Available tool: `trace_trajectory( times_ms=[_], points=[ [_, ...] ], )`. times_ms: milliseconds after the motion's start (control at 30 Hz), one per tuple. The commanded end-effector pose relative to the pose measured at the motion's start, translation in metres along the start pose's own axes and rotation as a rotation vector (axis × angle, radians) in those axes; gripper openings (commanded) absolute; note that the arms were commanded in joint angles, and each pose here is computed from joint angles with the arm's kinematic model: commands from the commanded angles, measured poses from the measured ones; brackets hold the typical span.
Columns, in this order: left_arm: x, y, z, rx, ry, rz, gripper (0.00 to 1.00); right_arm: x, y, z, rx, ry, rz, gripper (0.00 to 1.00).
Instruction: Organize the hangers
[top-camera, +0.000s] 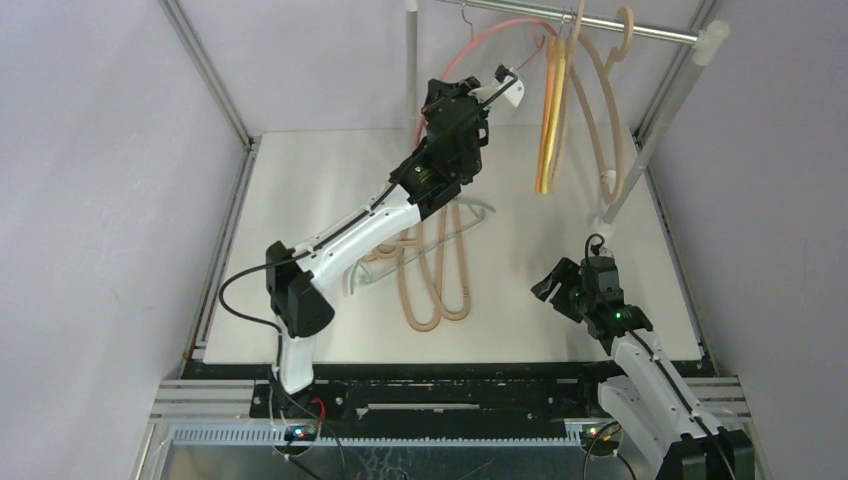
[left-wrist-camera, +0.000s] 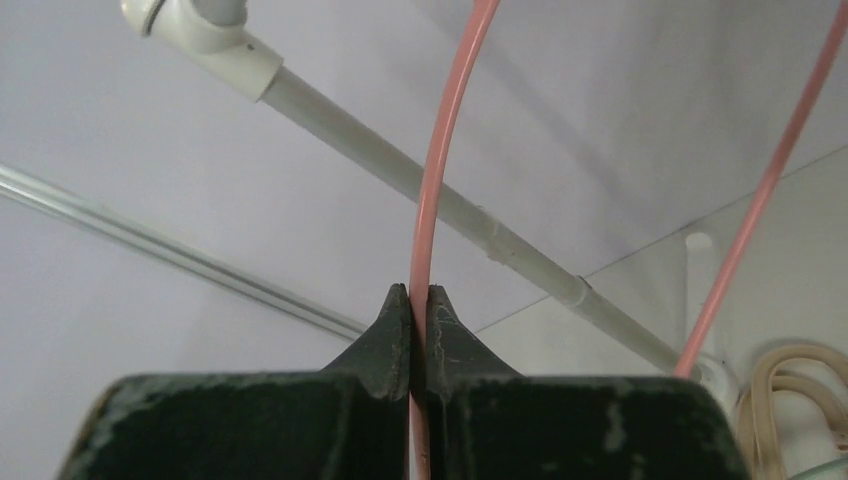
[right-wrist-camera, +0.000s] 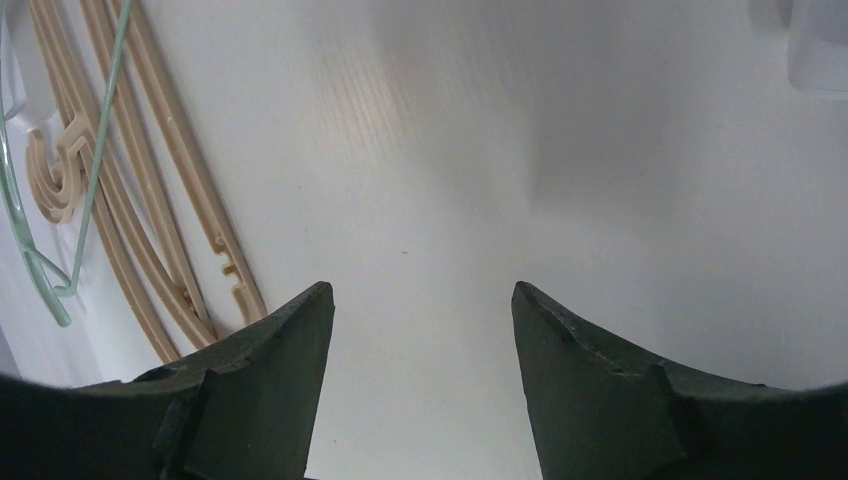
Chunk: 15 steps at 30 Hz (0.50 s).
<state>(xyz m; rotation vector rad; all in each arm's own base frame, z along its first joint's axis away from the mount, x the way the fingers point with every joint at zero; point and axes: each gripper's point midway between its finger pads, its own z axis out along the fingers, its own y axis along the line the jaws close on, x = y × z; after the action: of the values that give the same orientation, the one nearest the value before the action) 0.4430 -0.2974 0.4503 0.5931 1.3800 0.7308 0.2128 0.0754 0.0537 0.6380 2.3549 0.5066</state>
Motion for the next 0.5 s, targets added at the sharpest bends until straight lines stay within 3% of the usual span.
trace_trajectory(
  times_ms=[0, 267, 467],
  points=[
    [-0.016, 0.009, 0.000, 0.043, -0.059, -0.080, 0.00, -0.008, 0.006, -0.001, -0.030, -0.027, -0.012, 0.74],
    [-0.016, -0.017, -0.008, 0.144, -0.098, -0.093, 0.01, -0.006, 0.004, 0.001, -0.027, -0.022, -0.007, 0.74],
    [-0.009, -0.017, -0.015, 0.170, -0.105, -0.155, 0.34, -0.004, 0.004, 0.002, -0.026, -0.014, -0.004, 0.74]
  ],
)
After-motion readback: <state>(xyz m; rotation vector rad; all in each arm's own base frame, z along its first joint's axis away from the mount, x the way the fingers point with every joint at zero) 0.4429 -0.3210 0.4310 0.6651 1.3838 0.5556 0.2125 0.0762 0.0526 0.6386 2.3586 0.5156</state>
